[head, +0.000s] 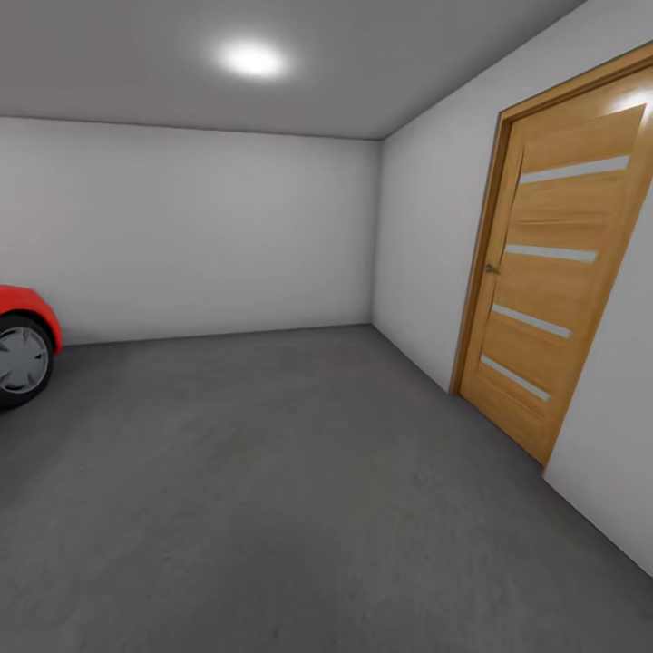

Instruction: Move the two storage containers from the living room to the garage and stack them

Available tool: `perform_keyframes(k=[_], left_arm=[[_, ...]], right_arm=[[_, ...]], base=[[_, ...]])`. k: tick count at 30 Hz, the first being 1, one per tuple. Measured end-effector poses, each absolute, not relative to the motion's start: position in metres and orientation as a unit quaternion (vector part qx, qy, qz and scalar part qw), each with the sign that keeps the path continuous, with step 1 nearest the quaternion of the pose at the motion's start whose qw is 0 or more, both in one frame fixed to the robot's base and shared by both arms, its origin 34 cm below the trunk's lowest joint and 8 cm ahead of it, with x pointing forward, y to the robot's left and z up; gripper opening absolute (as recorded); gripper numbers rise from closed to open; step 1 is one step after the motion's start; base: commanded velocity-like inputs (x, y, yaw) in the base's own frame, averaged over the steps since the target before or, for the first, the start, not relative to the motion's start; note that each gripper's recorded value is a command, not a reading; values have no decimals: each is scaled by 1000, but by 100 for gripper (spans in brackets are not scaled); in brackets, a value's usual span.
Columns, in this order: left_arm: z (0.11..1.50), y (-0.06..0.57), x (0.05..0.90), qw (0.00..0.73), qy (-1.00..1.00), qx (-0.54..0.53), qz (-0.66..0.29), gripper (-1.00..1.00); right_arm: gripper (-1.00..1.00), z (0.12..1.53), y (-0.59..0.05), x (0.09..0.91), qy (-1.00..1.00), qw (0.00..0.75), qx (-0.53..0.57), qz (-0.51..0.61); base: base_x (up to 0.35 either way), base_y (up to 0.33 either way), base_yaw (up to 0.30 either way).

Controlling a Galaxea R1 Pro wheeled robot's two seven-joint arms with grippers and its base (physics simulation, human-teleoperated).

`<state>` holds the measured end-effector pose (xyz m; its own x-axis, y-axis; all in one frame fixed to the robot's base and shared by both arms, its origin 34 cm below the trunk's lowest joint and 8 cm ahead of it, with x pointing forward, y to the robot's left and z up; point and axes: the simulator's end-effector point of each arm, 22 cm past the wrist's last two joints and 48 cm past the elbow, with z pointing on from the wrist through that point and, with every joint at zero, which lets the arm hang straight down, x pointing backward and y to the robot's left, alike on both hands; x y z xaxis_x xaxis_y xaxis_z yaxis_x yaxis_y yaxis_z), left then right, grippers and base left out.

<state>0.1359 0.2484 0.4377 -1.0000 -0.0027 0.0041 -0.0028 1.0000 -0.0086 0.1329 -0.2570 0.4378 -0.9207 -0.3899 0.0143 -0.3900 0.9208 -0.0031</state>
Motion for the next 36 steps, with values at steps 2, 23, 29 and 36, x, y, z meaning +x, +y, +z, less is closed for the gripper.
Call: perform_keyframes(k=[2,23,29,36], left_arm=[[438,248,136,2,-1000,1,4,100],[438,248,136,2,-1000,1,5,100],[438,247,136,2,-1000,1,5,100],[438,247,136,2,-1000,1,5,100]], right_arm=[[100,438,-256,133,-980,7,199,2],[100,438,-255,133,-980,6,199,1],[100,438,-254,134,-980,6,199,0],[100,438,-253,134,-980,5,199,0]], base=[[335,0,0],[335,0,0],[335,0,0],[182,0,0]])
